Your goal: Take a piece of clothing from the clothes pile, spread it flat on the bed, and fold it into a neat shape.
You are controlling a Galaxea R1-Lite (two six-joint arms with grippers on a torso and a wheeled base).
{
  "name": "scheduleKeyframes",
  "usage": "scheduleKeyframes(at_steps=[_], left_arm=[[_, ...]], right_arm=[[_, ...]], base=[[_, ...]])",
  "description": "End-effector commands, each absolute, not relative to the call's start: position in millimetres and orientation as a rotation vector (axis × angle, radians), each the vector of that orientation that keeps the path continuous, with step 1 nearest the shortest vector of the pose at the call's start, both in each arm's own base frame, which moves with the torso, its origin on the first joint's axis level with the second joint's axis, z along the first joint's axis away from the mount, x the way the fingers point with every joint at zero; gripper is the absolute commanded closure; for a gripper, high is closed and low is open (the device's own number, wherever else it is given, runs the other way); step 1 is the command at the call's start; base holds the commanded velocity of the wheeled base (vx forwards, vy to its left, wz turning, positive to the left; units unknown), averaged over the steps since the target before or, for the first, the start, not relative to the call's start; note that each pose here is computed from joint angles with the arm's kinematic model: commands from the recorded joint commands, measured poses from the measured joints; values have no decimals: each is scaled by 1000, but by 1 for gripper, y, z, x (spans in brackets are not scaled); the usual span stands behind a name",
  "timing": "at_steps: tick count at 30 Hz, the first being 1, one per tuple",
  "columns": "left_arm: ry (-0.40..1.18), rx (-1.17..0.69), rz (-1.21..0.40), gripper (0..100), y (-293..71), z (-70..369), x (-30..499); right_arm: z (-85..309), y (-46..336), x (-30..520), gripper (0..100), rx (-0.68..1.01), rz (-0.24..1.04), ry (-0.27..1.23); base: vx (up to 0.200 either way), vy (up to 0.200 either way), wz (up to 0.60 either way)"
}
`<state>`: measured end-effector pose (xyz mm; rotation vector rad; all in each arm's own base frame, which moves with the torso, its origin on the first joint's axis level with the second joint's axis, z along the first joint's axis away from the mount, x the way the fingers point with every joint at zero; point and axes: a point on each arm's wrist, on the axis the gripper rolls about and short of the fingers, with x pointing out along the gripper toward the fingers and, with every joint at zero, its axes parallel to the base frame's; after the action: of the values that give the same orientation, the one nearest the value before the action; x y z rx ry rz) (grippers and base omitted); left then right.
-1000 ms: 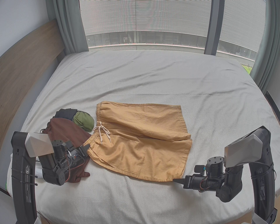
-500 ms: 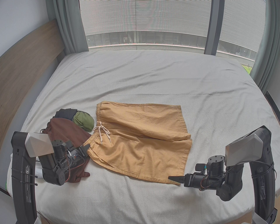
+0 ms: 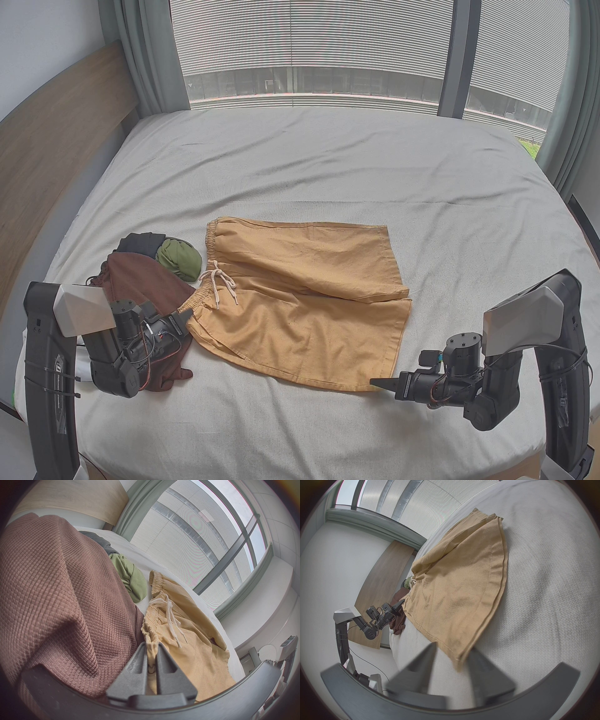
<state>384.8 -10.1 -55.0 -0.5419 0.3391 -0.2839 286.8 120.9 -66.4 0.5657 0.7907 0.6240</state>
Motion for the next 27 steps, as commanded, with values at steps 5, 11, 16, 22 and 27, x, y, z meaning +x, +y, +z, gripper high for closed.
scheduleKeyframes(at_steps=[5,11,16,22,27], left_arm=[[342,-543,-283,100,-10,-56,384],[365,-554,-284,100,-12,-48,374],[404,-578,-316,100,-24,-34,356],[465,-570,-327,100,-31,-28,332],[520,-568,-346,100,-37,-21,309]], right_arm=[[-67,121,287,100,566,624,792],[-63,112,280,100,571,599,808],[-53,97,264,100,577,555,831],[-52,77,253,100,547,509,842],[-45,71,244,100,535,501,848]], base=[[0,0,0],[0,0,0],[0,0,0],[0,0,0],[0,0,0]])
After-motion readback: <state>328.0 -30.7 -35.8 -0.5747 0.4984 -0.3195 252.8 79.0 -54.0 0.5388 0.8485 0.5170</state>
